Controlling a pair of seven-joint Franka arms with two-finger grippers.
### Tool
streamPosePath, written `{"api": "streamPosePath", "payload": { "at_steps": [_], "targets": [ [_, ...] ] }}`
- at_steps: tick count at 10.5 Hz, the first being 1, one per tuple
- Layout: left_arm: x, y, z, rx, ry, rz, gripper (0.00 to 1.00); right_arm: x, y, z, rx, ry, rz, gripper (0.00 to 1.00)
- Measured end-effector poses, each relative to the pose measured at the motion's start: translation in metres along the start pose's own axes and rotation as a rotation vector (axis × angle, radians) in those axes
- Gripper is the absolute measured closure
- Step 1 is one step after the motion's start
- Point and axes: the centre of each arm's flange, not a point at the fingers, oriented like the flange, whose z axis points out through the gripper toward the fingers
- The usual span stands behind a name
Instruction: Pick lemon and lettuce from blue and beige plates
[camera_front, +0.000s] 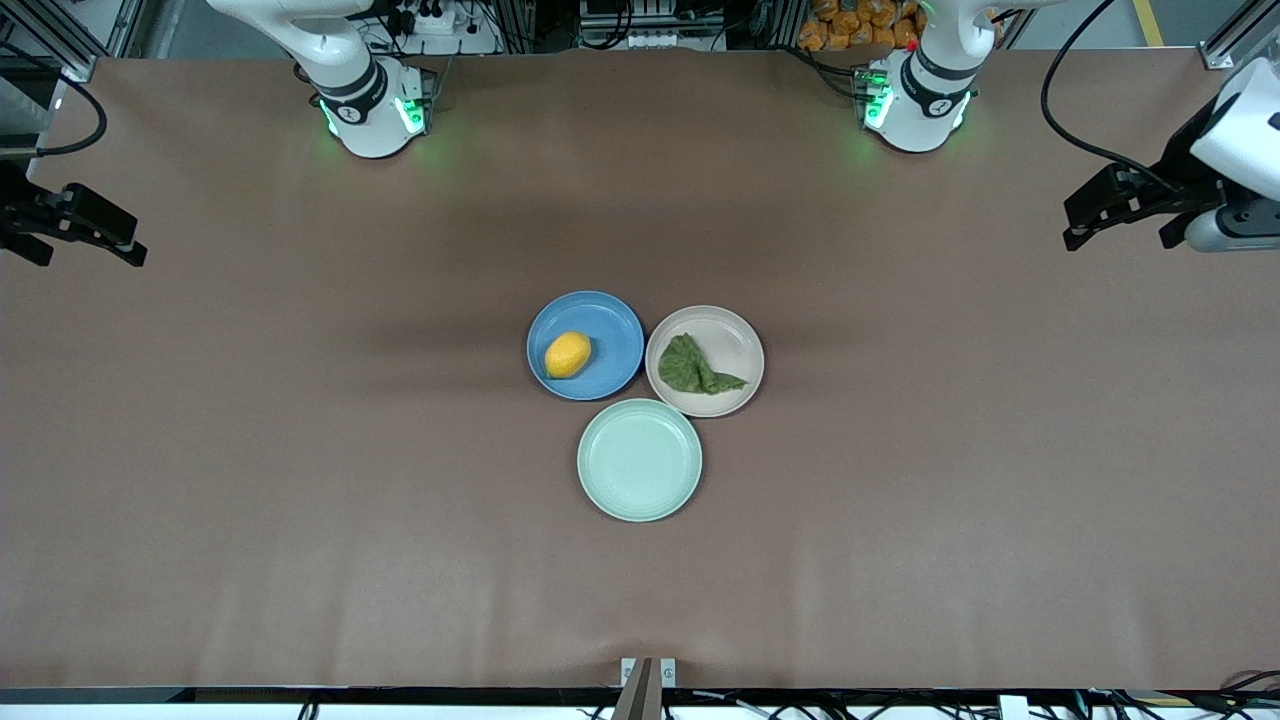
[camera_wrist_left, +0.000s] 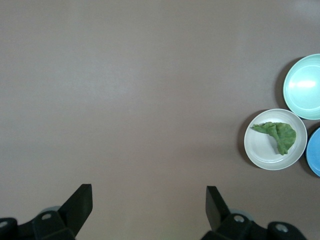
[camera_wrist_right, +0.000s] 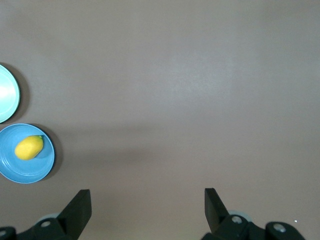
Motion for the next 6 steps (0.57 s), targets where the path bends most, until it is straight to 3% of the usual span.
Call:
{"api": "streamPosePath", "payload": {
  "at_steps": [6],
  "targets": [
    [0.007, 0.089, 0.048, -0.009, -0.069, -0.066, 0.00, 0.004, -0.023, 0.019, 0.001, -0.018, 0.047, 0.00]
  ]
}}
